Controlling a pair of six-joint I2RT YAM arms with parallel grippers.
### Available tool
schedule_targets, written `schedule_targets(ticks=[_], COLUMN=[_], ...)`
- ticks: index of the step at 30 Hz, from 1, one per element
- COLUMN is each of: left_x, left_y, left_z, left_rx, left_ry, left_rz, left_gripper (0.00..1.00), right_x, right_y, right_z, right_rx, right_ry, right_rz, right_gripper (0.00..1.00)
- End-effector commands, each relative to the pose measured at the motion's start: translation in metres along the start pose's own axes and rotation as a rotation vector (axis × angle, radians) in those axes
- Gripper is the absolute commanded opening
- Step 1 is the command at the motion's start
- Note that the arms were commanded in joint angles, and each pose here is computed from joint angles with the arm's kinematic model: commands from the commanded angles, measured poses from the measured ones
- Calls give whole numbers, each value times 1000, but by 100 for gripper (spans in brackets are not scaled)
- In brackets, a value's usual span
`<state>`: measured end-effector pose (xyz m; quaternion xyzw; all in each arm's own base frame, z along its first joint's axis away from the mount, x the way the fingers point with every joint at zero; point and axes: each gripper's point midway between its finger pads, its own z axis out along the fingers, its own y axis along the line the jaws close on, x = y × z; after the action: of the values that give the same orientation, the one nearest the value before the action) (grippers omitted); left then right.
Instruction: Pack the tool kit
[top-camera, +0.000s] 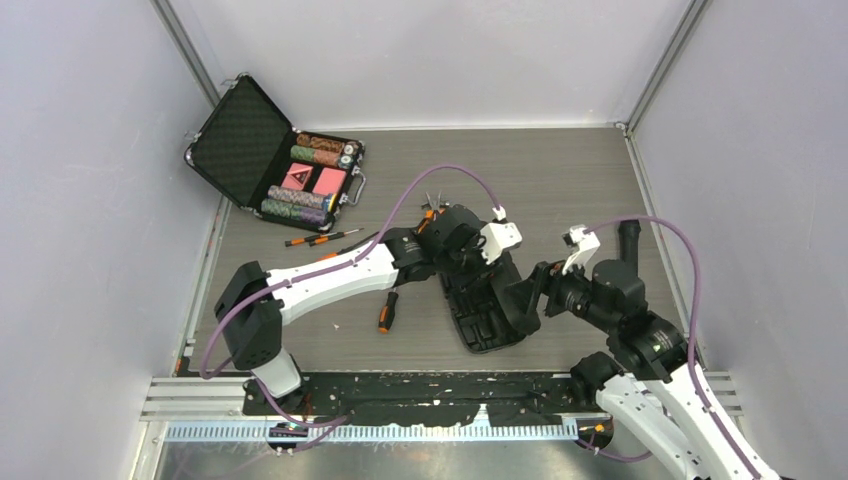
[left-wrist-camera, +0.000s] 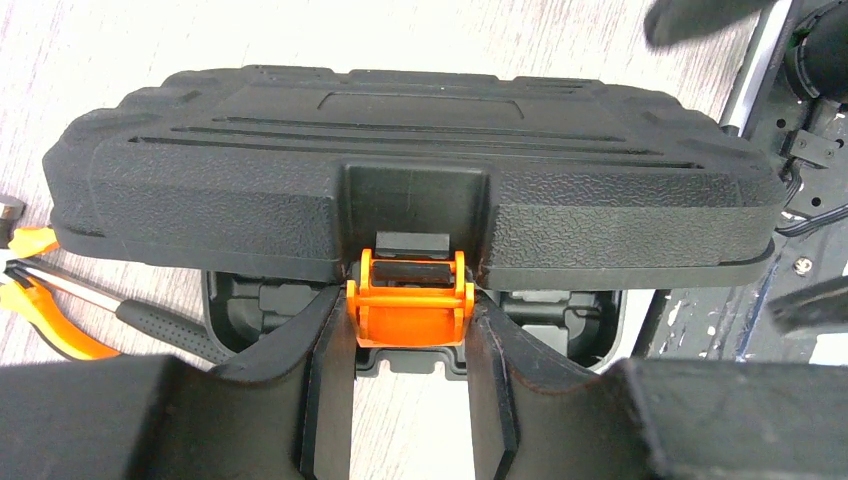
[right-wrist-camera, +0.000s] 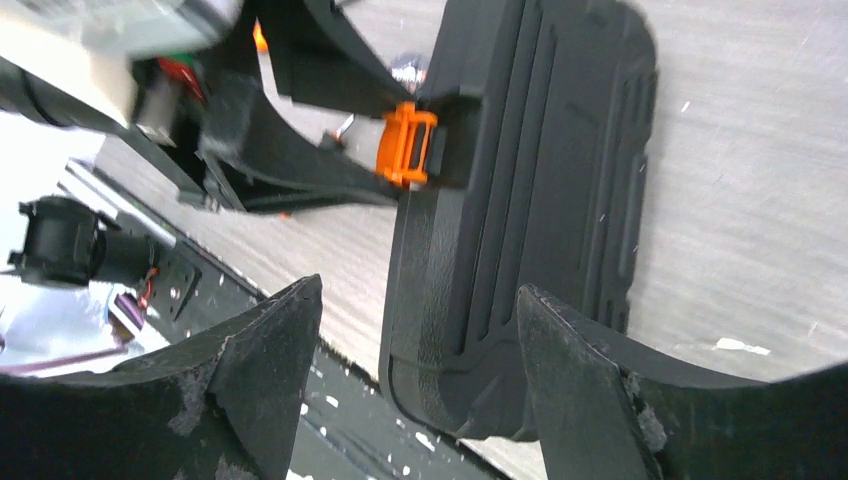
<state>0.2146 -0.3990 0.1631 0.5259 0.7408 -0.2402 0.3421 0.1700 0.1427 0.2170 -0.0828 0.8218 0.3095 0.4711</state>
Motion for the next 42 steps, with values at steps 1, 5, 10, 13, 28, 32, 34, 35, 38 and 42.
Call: schedule_targets(ticks=[1, 5, 10, 13, 28, 32, 34, 35, 38, 42], left_x=[-23, -29, -36, -39, -54, -39, -25, -18, 6, 25], left_y=[8, 9, 7, 5, 33, 47, 52, 54, 51, 43], left_z=[-3, -6, -10, -11, -59, -78, -82, -82, -68, -42], left_rx=[-36, -39, -37, -29, -170, -271, -323, -343, -349, -316], left_ry=[-57, -73, -92, -100, -235, -288, -307, -317, -311, -258], left_rz=[-2, -18, -37, -47, -186, -301, -388, -442, -601, -716], left_gripper=[12, 12, 12, 12, 75, 90, 90, 90, 90, 92], right_x=[24, 31, 42, 41, 38, 38, 37, 37, 33, 31], right_y=[2, -6, -21, -31, -43, -45, -44, -43, -39, -40], right_z=[8, 15, 26, 29, 32, 32, 32, 32, 33, 33], right_rx=[9, 80, 201, 292, 436, 449, 447, 443, 431, 434], right_ry=[73, 92, 138, 135, 114, 112, 108, 106, 96, 92], right_rz=[32, 11, -48, -92, -137, -127, -125, -123, -116, -118], right_gripper=[76, 76, 77, 77, 45, 41, 39, 39, 39, 39])
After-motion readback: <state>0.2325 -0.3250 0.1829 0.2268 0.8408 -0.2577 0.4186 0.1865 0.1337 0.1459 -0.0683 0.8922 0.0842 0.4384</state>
